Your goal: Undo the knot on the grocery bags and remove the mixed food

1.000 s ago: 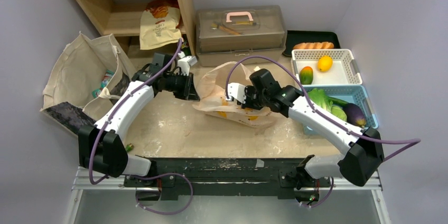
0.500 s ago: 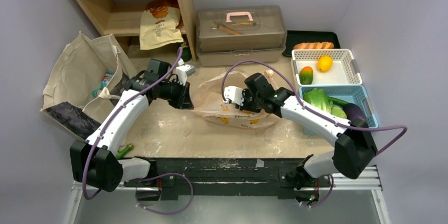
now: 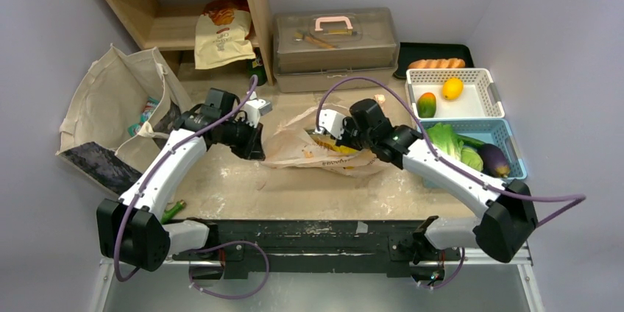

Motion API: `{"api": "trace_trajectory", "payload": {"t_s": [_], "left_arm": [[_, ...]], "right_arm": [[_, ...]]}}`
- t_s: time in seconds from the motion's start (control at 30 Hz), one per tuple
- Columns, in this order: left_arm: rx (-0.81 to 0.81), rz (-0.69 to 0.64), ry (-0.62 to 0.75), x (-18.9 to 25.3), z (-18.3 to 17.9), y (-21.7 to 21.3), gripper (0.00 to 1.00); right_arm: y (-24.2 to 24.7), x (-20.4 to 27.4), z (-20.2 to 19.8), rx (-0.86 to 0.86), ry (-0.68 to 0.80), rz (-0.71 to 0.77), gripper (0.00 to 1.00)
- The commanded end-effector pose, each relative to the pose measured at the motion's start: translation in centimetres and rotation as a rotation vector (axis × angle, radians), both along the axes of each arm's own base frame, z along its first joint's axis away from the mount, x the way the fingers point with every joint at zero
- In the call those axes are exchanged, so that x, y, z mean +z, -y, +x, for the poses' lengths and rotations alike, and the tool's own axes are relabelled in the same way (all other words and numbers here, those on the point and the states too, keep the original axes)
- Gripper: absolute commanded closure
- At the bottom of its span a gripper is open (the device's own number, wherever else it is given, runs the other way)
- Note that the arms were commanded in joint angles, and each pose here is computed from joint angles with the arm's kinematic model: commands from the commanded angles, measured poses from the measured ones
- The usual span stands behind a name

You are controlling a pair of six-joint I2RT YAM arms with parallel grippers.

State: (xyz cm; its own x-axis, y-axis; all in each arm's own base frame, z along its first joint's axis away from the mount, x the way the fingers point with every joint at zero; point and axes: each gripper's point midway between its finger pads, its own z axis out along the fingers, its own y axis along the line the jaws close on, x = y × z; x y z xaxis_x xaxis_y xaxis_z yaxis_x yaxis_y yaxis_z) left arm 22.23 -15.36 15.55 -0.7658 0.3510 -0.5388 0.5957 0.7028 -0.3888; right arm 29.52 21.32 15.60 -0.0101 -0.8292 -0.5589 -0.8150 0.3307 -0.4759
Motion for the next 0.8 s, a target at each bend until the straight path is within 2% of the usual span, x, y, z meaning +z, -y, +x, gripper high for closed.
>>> {"api": "trace_trajectory", "payload": {"t_s": [0.0,0.1,0.2,0.23,0.3,0.33,0.57,0.7,0.77], "left_arm": [[0.013,-0.004,0.014,0.2,0.9,-0.1,1.0],[0.016,-0.018,0.018,0.6,1.3,0.2,1.0],[0.019,-0.034,0.028,1.0,1.6,0.5,1.0],[0.02,-0.034,0.027,1.1,1.7,0.5,1.0],[0.019,-0.04,0.021,1.2,1.8,0.7,1.0],[0.02,-0.045,0.02,1.2,1.9,0.8,1.0],[0.02,-0.057,0.013,1.2,2.1,1.0,1.0],[0.021,-0.057,0.018,1.3,2.0,1.0,1.0],[0.024,-0.057,0.017,1.2,2.0,1.0,1.0]], "right_arm": [[-2.6,7.0,-0.6,0.077,0.066,0.202,1.0],[-2.8,6.6,-3.4,0.206,0.009,0.204,1.0],[-2.4,5.4,-4.8,0.24,-0.04,0.188,1.0],[-2.3,4.8,-5.1,0.241,-0.065,0.171,0.94],[-2.1,4.1,-5.1,0.223,-0.109,0.145,0.67],[-2.3,3.9,-4.9,0.211,-0.121,0.145,0.62],[-4.3,2.3,-2.6,0.187,-0.15,0.143,0.61],[-5.5,1.6,-2.6,0.235,-0.171,0.153,0.5],[-5.7,0.3,-2.4,0.25,-0.178,0.125,0.48]]}}
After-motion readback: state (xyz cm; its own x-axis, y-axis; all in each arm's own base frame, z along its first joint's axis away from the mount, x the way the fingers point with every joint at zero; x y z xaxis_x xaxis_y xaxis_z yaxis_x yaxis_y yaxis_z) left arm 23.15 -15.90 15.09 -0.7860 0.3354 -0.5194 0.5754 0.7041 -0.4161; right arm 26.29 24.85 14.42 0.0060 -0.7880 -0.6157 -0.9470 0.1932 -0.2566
